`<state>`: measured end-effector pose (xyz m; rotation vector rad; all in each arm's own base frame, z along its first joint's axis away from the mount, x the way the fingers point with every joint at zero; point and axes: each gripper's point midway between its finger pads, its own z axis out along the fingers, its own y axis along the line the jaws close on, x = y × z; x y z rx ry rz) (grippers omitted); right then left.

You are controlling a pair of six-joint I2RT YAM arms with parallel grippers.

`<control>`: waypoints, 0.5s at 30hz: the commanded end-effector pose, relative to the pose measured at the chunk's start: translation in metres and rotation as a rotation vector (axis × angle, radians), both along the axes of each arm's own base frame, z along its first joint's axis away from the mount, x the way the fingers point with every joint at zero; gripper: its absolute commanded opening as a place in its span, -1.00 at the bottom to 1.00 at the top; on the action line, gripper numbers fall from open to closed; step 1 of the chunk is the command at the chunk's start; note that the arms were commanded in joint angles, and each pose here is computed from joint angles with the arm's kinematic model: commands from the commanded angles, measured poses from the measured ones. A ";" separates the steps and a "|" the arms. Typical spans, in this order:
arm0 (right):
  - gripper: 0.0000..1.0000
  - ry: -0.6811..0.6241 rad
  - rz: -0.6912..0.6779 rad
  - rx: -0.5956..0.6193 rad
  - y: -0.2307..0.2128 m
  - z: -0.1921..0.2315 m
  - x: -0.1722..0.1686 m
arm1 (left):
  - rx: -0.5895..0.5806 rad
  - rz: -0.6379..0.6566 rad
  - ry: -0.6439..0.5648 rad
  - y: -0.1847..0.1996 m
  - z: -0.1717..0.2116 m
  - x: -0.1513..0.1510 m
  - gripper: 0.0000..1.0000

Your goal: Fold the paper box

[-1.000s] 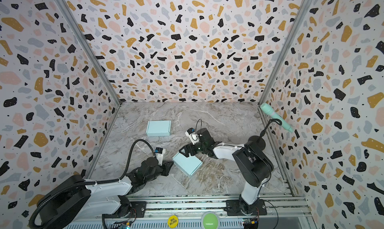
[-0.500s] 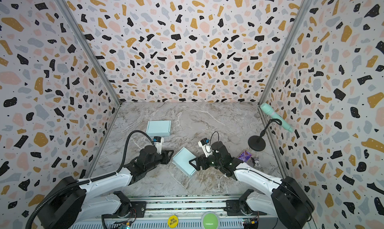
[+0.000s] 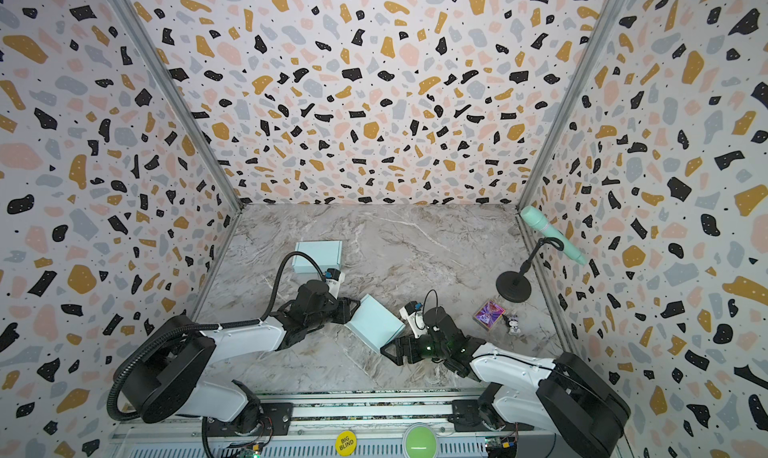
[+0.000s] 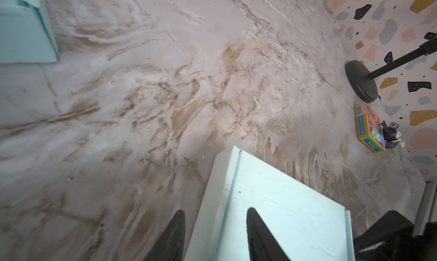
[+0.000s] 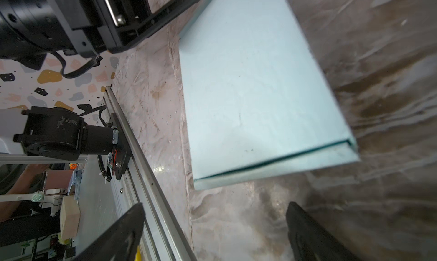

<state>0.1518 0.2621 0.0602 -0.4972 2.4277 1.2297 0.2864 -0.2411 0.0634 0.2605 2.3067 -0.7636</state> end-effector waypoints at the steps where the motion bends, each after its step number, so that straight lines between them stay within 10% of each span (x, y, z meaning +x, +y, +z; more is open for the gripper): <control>1: 0.88 -0.068 0.019 0.071 0.017 0.023 0.014 | -0.045 -0.020 -0.022 -0.002 0.007 -0.006 -0.09; 15: 0.83 -0.140 0.048 0.080 0.025 0.028 0.061 | -0.119 -0.049 -0.009 -0.010 0.002 -0.047 -0.07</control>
